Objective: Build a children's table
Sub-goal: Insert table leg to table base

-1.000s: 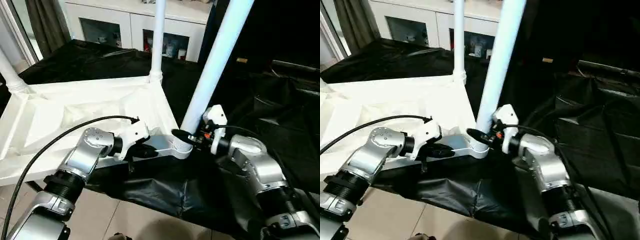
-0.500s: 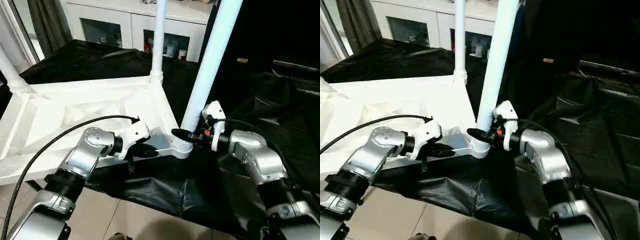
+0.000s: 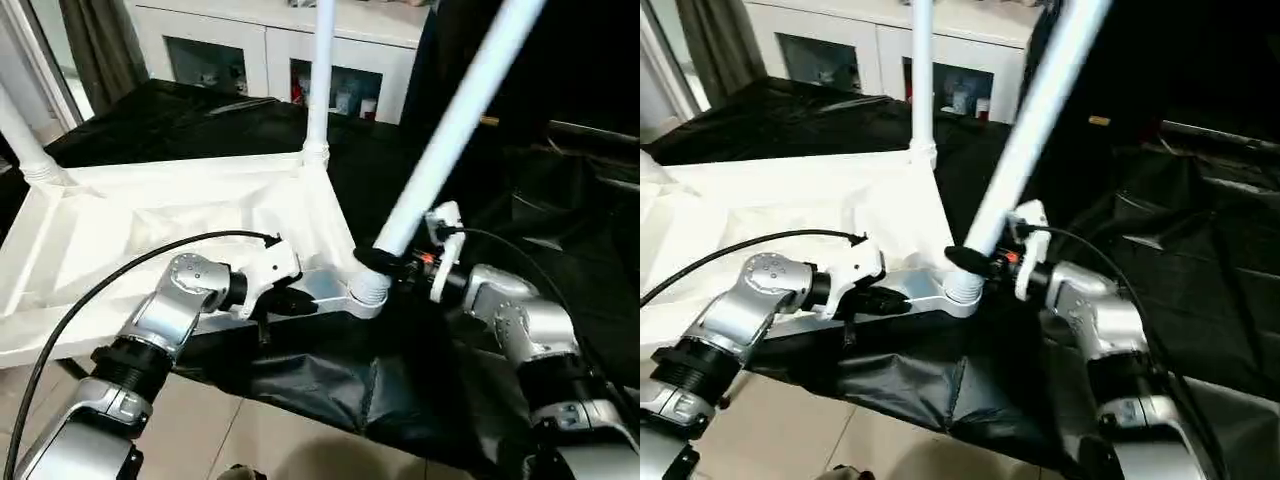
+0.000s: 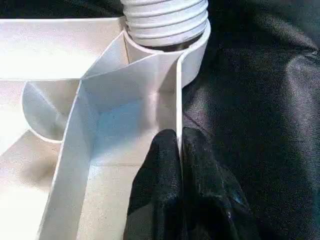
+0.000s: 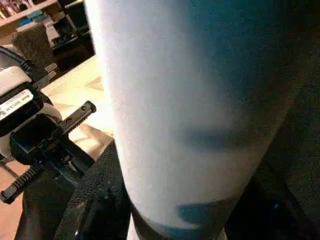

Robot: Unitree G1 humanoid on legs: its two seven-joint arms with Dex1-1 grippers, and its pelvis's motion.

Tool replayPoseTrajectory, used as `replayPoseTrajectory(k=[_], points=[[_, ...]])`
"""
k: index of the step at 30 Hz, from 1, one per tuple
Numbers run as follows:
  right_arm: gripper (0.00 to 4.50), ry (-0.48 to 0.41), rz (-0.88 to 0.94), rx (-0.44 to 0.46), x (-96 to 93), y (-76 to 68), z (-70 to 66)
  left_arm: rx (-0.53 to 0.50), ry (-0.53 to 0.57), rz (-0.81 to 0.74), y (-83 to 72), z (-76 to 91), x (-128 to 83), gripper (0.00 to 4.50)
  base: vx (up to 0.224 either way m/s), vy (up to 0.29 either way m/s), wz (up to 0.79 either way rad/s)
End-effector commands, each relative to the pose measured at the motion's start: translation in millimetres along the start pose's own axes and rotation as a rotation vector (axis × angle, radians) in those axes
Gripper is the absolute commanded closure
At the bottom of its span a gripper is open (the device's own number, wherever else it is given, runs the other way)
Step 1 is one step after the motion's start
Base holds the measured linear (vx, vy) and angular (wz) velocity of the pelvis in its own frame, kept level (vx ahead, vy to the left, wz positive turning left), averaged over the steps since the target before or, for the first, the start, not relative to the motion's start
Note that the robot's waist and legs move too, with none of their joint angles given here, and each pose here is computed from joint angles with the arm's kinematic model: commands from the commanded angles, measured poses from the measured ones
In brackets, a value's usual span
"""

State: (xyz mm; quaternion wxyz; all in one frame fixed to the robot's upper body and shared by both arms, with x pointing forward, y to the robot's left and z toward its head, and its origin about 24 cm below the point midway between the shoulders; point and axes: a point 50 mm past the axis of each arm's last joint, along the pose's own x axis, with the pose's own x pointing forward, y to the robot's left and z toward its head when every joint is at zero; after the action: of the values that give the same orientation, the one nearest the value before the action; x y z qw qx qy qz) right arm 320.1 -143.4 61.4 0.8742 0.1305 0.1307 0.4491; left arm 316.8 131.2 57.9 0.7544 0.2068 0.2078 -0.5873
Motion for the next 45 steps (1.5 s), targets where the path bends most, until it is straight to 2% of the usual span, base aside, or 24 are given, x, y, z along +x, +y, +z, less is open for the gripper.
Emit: replayPoseTrajectory(k=[1,2,9,14,15,16,19,23,30,33,40,45], points=[[2.59,0.096,-0.061,0.055,-8.4,-3.2,-30.6,0.056,-0.024,0.046,10.3,13.8,-9.2,4.5,0.0,0.0,0.0],[2.59,0.06,-0.09,0.044,-10.5,0.0,-36.5,0.06,-0.02,0.054,11.6,14.0,-10.5,4.5,0.0,0.0,0.0],[2.59,-0.036,-0.171,0.045,-13.8,6.0,-46.5,0.06,-0.016,0.063,14.0,14.4,-11.7,4.5,0.0,0.0,0.0],[2.59,-0.049,-0.18,0.029,-14.1,10.2,-48.8,0.061,-0.014,0.061,14.2,14.6,-11.7,4.5,0.0,0.0,0.0],[2.59,-0.012,-0.148,-0.037,-10.3,17.8,-47.8,0.063,-0.01,0.061,14.5,14.4,-11.9,4.5,0.0,0.0,0.0],[2.59,-0.01,-0.146,-0.04,-10.1,18.1,-47.8,0.063,-0.01,0.061,14.5,14.4,-11.9,4.5,0.0,0.0,0.0],[2.59,0.075,-0.071,-0.137,-3.6,28.2,-48.3,0.063,-0.007,0.06,13.3,13.3,-11.8,4.5,0.0,0.0,0.0],[2.59,0.127,-0.013,-0.179,1.1,33.5,-48.5,0.063,-0.003,0.059,9.9,10.2,-11.1,4.5,0.0,0.0,0.0],[2.59,0.191,0.06,-0.188,7.2,36.0,-50.1,0.052,-0.001,0.056,3.4,5.9,-12.4,4.5,0.0,0.0,0.0],[2.59,0.267,0.088,-0.202,12.1,31.6,-55.1,0.039,0.0,0.052,-1.3,1.2,-14.4,4.5,0.0,0.0,0.0],[2.59,0.29,0.107,-0.176,15.3,25.6,-57.0,0.04,-0.013,0.011,-5.1,2.0,-11.8,4.5,0.0,0.0,0.0],[2.59,0.306,0.157,-0.192,8.6,23.6,-59.3,0.083,-0.033,-0.084,-11.1,7.4,-7.8,4.5,0.0,0.0,0.0]])
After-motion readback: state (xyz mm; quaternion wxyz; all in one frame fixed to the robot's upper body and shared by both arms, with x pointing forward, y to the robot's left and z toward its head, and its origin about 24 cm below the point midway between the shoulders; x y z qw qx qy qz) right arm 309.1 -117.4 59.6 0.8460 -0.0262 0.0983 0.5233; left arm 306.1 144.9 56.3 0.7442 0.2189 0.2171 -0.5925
